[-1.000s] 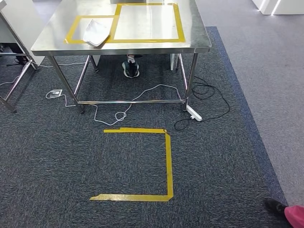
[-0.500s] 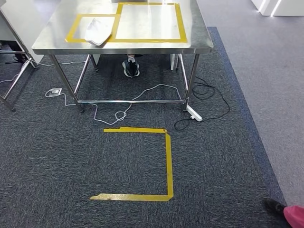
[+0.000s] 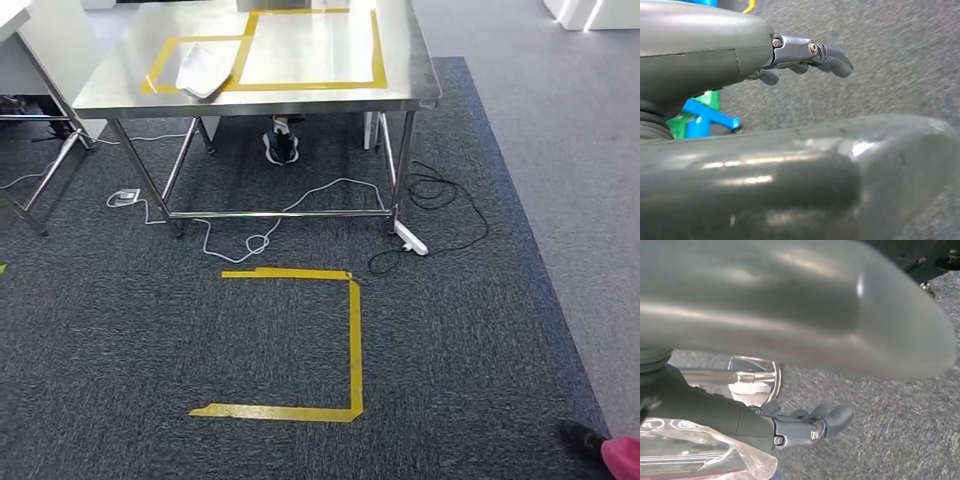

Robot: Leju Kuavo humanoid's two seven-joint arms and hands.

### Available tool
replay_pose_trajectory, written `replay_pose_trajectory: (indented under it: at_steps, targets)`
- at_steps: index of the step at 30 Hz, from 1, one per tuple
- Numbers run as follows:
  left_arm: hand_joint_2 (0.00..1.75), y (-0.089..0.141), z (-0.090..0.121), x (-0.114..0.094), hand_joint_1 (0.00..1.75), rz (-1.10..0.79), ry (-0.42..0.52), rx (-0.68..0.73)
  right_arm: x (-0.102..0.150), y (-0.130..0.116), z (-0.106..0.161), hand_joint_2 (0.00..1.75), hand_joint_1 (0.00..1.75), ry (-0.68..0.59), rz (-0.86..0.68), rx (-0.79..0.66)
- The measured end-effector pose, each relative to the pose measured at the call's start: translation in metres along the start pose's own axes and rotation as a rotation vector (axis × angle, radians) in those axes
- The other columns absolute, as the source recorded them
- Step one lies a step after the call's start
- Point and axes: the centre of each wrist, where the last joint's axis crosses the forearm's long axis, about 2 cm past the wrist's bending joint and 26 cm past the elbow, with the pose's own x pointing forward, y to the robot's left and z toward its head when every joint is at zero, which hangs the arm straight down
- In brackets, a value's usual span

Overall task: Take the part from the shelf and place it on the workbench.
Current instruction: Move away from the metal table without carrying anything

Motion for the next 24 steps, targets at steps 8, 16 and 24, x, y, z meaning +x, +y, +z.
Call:
replay_pose_trajectory:
  at_steps: [8,16,24]
  targets:
    - [0.0,0.004,0.008,-0.002,0.0,0.012,0.017,-0.001,0.002,0.0,0.0,0.0,0.0,0.0,-0.002,-0.002]
    - [0.0,0.009,0.018,0.002,0.0,0.023,0.005,-0.008,0.006,-0.002,0.0,0.0,0.0,0.002,-0.023,-0.005]
    - [0.0,0.013,0.024,0.009,0.0,0.026,-0.015,-0.009,0.004,-0.001,0.0,0.0,0.0,0.014,-0.025,-0.005]
